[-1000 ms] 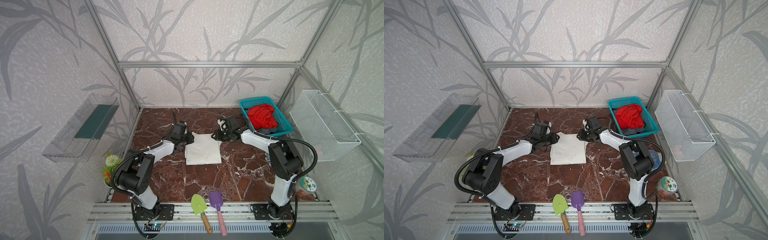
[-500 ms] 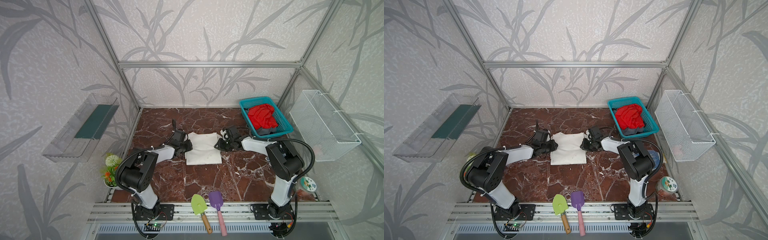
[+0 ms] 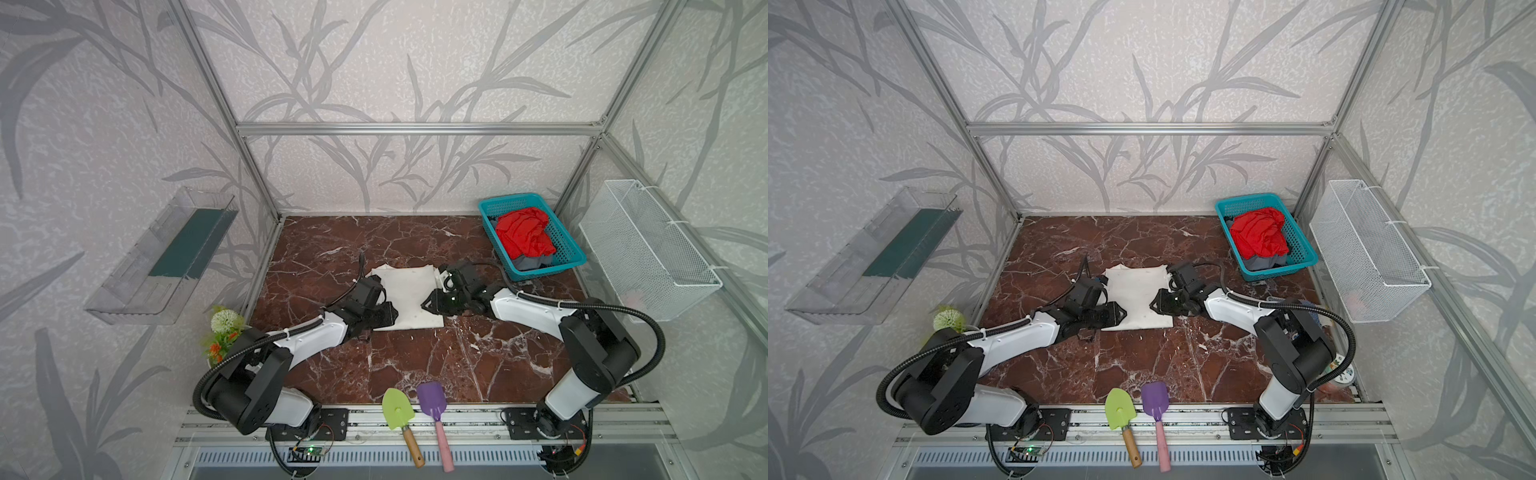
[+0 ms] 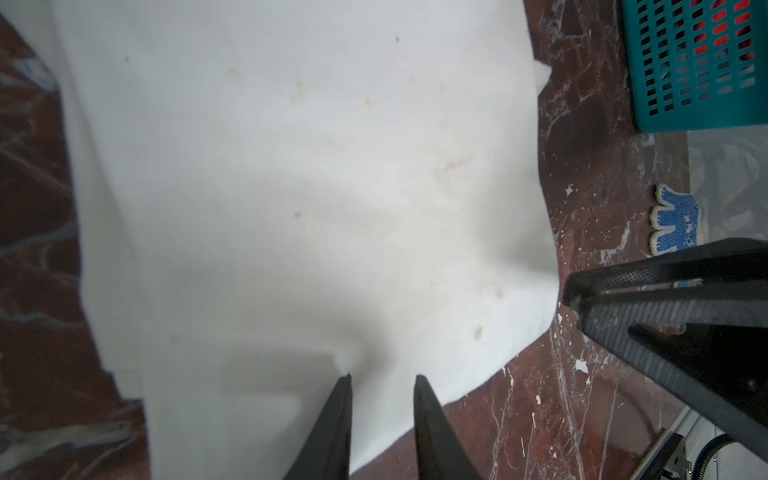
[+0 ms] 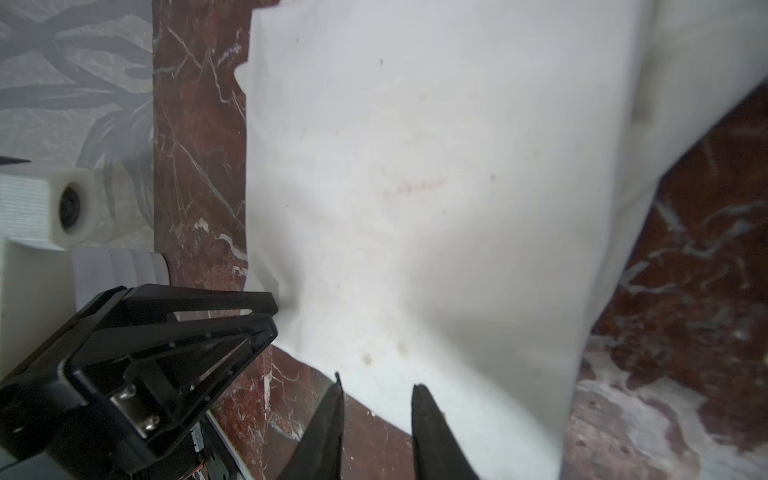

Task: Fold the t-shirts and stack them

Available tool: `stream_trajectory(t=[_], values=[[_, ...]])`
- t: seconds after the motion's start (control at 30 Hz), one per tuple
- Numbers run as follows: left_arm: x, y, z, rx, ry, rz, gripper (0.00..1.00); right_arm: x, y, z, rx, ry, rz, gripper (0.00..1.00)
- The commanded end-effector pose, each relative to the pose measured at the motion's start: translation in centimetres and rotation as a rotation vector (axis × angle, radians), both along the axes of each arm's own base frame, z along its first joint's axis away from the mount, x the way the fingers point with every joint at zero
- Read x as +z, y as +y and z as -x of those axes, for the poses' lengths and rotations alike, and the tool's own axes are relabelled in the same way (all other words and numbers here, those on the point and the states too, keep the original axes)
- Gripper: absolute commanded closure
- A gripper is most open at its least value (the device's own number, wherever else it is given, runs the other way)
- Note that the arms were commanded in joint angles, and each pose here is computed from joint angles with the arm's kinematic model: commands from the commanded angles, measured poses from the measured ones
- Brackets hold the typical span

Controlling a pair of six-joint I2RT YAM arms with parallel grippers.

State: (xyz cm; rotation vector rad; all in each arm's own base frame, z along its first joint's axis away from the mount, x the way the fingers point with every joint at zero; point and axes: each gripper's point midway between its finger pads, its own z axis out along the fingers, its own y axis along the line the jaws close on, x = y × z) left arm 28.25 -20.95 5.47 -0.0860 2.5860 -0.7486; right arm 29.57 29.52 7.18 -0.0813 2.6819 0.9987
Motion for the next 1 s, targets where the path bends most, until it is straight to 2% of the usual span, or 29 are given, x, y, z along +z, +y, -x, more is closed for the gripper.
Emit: stream_trajectory(t=[0.0,0.2,0.33,0.47,0.57,0.77,0.97], values=[[-1.9,0.8,0.7,0.039,0.044,-0.023,0.73,-2.2,-0.5,0.4,-0.026,0.057,0.012,0.71],[-5.0,2.6,2.1,0.067,0.086,-0.09,0.72,-5.8,-3.1,1.8,-0.058,0.132,0.095,0.71],[-5.5,3.2,2.7,0.077,0.09,-0.101,0.73,-7.1,-4.3,2.4,-0.068,0.181,0.114,0.71],[-5.1,3.6,3.1,0.065,0.093,-0.125,0.72,-6.2,-5.2,2.7,-0.067,0.17,0.159,0.71],[-4.3,3.7,3.5,0.056,0.091,-0.123,0.73,-2.6,-4.8,2.0,-0.06,0.089,0.15,0.71],[-1.3,4.5,3.8,0.087,0.026,-0.104,0.73,1.8,0.7,1.2,0.035,-0.006,0.048,0.71],[3.0,7.9,3.7,0.208,-0.048,-0.196,0.73,0.7,7.6,1.3,0.137,0.031,-0.063,0.71]])
